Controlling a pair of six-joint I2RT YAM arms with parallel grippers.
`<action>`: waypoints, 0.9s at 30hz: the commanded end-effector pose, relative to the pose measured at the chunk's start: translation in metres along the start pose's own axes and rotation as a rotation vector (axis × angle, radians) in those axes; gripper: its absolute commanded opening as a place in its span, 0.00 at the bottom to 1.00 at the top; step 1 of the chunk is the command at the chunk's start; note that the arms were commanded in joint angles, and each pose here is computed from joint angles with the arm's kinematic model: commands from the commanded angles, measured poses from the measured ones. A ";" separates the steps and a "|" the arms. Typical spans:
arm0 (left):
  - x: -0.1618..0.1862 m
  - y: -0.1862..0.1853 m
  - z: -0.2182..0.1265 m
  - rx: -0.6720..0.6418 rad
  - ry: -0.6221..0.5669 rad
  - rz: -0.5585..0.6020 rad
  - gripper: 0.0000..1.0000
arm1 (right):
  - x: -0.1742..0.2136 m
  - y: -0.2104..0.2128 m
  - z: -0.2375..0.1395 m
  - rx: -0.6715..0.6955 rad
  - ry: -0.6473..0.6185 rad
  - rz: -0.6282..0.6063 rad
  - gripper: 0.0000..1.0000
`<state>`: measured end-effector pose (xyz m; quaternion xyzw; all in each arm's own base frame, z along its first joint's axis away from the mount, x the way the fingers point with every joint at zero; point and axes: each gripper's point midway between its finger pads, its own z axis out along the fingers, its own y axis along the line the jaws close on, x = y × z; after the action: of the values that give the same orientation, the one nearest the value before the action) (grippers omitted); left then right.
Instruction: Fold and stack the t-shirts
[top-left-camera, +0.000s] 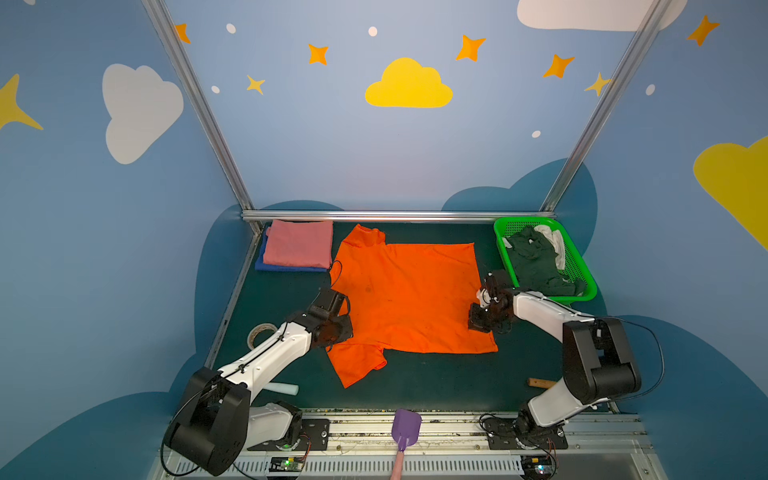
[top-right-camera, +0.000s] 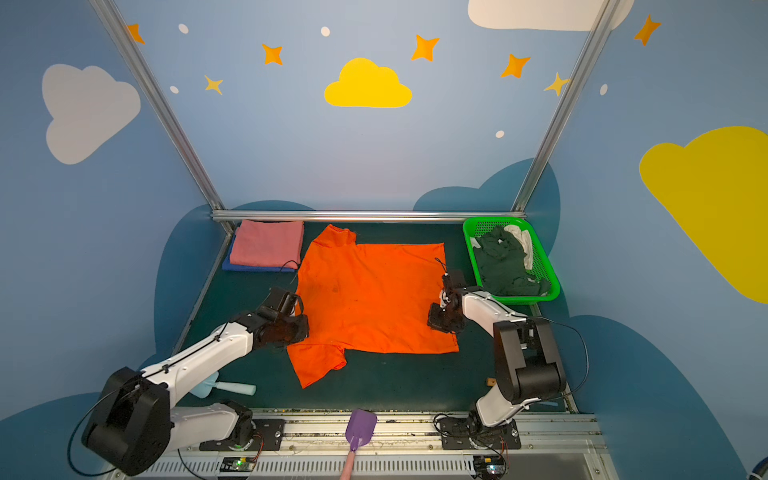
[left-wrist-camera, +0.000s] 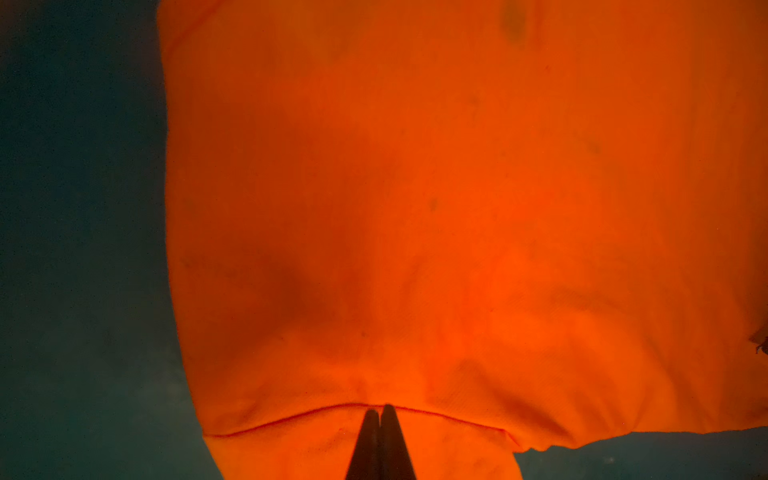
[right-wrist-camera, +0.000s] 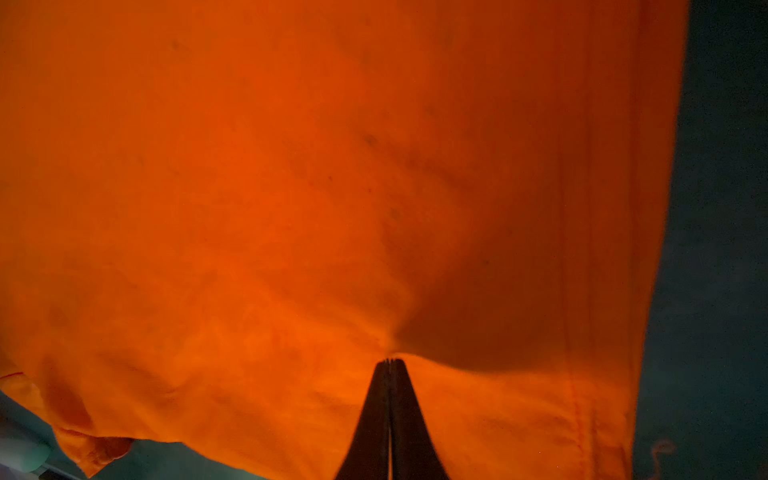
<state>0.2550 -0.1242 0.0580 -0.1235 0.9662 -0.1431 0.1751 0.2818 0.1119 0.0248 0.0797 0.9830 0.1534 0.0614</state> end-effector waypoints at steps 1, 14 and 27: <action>0.016 0.011 0.005 -0.035 0.029 -0.079 0.05 | 0.004 -0.002 -0.001 0.000 -0.031 0.027 0.10; 0.074 0.084 0.009 -0.320 0.139 -0.243 0.05 | 0.026 -0.029 0.005 0.108 0.002 0.063 0.16; 0.069 0.094 -0.017 -0.385 0.087 -0.287 0.05 | 0.023 -0.026 -0.009 0.107 -0.019 0.040 0.25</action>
<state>0.1749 -0.0606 0.0149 -0.2803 0.9559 -0.0045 0.0881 0.2613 0.0910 0.0191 0.1066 0.9864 0.1036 0.0706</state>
